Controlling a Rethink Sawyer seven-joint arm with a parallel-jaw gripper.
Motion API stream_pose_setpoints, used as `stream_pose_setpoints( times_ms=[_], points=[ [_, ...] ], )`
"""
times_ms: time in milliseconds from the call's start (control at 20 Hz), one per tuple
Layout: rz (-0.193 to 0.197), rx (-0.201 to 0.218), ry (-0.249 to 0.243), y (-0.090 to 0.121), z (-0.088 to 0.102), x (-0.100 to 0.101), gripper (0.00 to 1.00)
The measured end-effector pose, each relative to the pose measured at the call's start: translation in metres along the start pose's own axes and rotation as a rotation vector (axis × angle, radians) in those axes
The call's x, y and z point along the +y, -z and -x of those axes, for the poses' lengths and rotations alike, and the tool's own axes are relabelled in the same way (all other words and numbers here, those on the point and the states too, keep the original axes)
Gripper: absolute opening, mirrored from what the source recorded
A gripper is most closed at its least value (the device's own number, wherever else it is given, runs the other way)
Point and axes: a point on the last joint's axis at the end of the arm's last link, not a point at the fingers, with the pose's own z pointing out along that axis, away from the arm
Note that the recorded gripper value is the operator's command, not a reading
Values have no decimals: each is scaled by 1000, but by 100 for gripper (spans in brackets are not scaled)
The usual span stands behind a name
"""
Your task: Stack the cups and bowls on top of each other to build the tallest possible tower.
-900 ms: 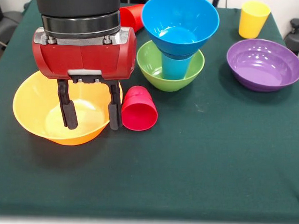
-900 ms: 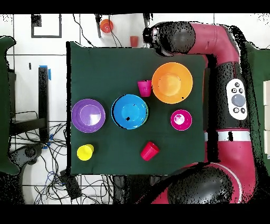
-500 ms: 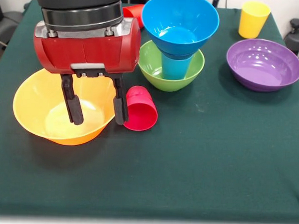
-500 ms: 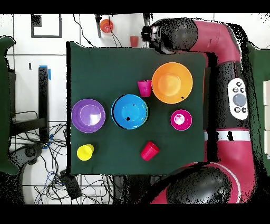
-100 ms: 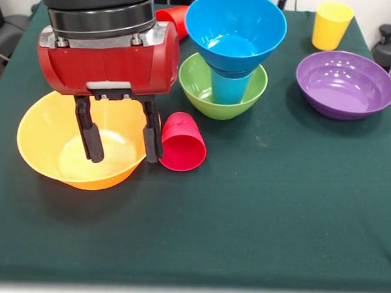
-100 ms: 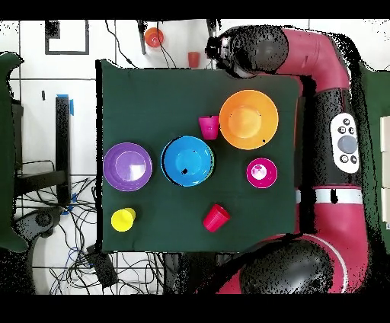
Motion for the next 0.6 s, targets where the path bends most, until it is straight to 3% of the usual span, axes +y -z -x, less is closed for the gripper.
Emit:
stream_pose_setpoints(
  times_ms=[600],
  points=[
    [-22, 22, -9, -10, -10, -14, 100]
  ],
)
